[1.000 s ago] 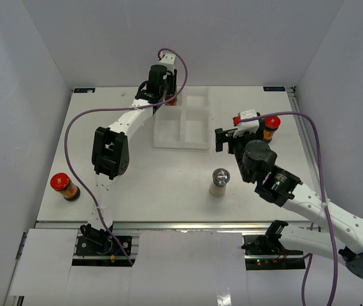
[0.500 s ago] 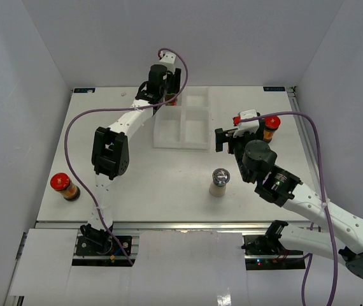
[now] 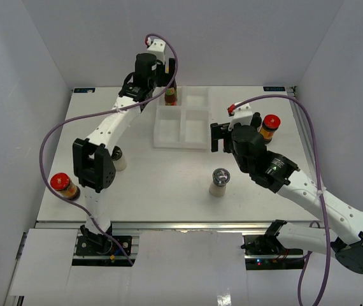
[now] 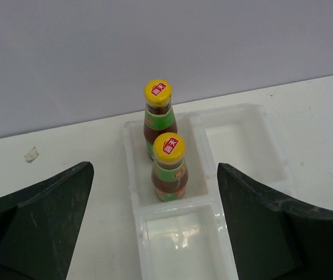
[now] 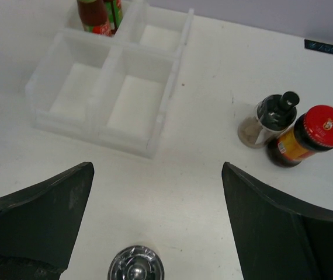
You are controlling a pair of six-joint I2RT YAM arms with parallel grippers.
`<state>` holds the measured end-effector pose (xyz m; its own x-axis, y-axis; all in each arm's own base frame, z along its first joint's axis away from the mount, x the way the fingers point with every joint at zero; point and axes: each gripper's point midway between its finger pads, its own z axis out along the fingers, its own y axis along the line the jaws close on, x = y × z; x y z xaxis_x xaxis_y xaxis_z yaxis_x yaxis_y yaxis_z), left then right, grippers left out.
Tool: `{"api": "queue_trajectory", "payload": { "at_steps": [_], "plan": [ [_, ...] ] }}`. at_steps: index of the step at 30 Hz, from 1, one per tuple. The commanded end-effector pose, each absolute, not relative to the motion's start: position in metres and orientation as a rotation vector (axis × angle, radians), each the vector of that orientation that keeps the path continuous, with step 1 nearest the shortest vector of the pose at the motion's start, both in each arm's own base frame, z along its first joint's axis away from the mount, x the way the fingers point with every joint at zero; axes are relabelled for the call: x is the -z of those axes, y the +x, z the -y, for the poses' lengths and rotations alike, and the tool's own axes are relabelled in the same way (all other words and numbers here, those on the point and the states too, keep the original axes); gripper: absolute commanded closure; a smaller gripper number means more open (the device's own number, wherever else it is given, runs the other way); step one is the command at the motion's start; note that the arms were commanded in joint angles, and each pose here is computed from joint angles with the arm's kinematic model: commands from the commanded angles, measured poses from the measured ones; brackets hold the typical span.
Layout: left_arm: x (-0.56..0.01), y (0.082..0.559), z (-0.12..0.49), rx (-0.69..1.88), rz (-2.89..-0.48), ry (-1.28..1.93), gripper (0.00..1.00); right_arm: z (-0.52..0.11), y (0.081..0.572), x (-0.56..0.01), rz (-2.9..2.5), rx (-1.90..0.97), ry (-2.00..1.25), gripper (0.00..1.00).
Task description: Organize the condiment bottles
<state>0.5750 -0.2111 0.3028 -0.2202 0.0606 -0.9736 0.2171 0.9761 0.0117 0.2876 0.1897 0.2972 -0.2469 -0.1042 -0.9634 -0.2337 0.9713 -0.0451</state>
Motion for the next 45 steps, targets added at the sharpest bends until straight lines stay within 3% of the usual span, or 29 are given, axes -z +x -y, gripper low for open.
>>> {"api": "queue_trajectory", "payload": {
  "at_steps": [1,5,12,17,32,37,45],
  "plan": [
    [-0.355,0.504,0.180,0.186,-1.844,0.107,0.02,-0.199,0.263,-0.265,-1.994,-0.247,-0.275,0.04],
    [-0.307,0.443,0.183,0.325,-1.993,0.143,0.02,-0.208,0.246,-0.239,-2.075,-0.338,-0.334,0.06],
    [-0.269,0.353,0.187,0.559,-2.049,0.187,0.02,-0.209,0.230,-0.182,-2.228,-0.325,-0.410,0.07],
    [-0.239,0.337,0.174,0.511,-2.109,0.168,0.02,-0.204,0.221,-0.158,-2.314,-0.293,-0.423,0.05],
    [-0.232,0.337,0.174,0.518,-2.113,0.146,0.02,-0.190,0.205,-0.124,-2.420,-0.234,-0.438,0.00],
    [-0.236,0.340,0.177,0.525,-2.112,0.155,0.02,-0.190,0.206,-0.119,-2.420,-0.224,-0.452,0.12],
    [-0.247,0.335,0.177,0.541,-2.091,0.163,0.02,-0.202,0.227,-0.142,-2.361,-0.189,-0.485,0.53]
  ]
}}
